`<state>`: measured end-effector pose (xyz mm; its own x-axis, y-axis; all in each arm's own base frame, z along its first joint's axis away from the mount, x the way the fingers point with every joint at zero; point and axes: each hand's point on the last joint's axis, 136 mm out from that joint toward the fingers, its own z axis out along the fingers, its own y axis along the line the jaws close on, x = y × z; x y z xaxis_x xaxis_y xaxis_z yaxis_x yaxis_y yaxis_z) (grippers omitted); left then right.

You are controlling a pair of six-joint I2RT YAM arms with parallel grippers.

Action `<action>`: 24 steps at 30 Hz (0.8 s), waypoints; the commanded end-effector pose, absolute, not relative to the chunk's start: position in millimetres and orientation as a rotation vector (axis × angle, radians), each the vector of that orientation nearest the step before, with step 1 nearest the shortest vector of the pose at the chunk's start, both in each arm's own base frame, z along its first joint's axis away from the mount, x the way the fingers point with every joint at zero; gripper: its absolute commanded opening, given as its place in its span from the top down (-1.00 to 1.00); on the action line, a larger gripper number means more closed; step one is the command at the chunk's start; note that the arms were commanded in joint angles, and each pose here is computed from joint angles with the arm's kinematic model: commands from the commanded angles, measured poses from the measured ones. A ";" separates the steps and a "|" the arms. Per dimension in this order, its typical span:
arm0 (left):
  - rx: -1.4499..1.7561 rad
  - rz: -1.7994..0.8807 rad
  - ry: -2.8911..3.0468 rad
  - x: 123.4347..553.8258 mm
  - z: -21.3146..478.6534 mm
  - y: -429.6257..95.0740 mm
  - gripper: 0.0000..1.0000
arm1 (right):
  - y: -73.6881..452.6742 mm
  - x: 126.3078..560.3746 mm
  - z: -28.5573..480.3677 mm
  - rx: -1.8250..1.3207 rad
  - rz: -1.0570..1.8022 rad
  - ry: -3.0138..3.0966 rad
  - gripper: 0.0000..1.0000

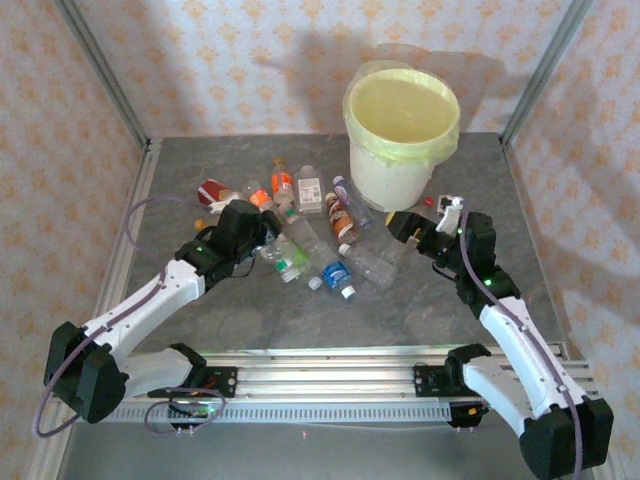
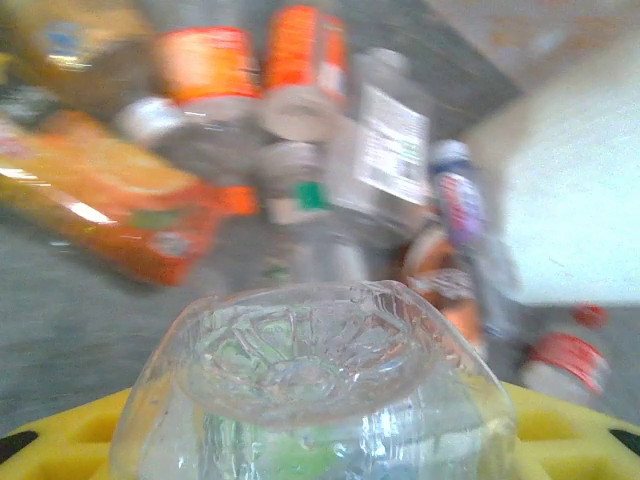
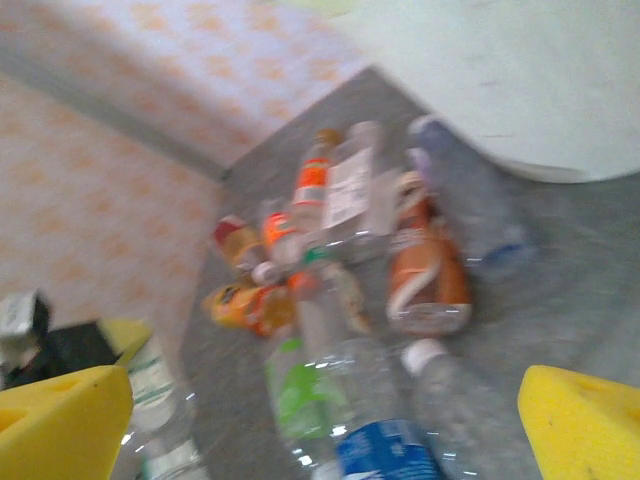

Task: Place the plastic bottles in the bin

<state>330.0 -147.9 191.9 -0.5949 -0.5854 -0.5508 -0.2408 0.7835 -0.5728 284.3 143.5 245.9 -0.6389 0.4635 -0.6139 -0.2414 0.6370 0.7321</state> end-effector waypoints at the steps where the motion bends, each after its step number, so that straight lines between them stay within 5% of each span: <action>1: -0.411 -0.832 2.072 347.4 252.7 -203.1 -0.04 | 173.9 275.5 296.2 -0.026 1.183 1.874 -0.98; 10: -0.218 -1.048 2.060 342.0 291.8 -281.8 -0.04 | 234.3 255.6 299.1 -0.273 1.339 1.890 -0.99; 24: -0.165 -1.090 2.059 337.1 296.2 -311.1 -0.03 | 276.9 255.6 285.3 -0.430 1.171 1.869 -0.90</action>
<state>337.9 -298.4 268.4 -0.7097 -0.4435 -0.5474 0.1556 0.6592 -0.7357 245.1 273.6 263.7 -0.6576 0.1238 -0.7432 -0.6203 0.4709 0.6273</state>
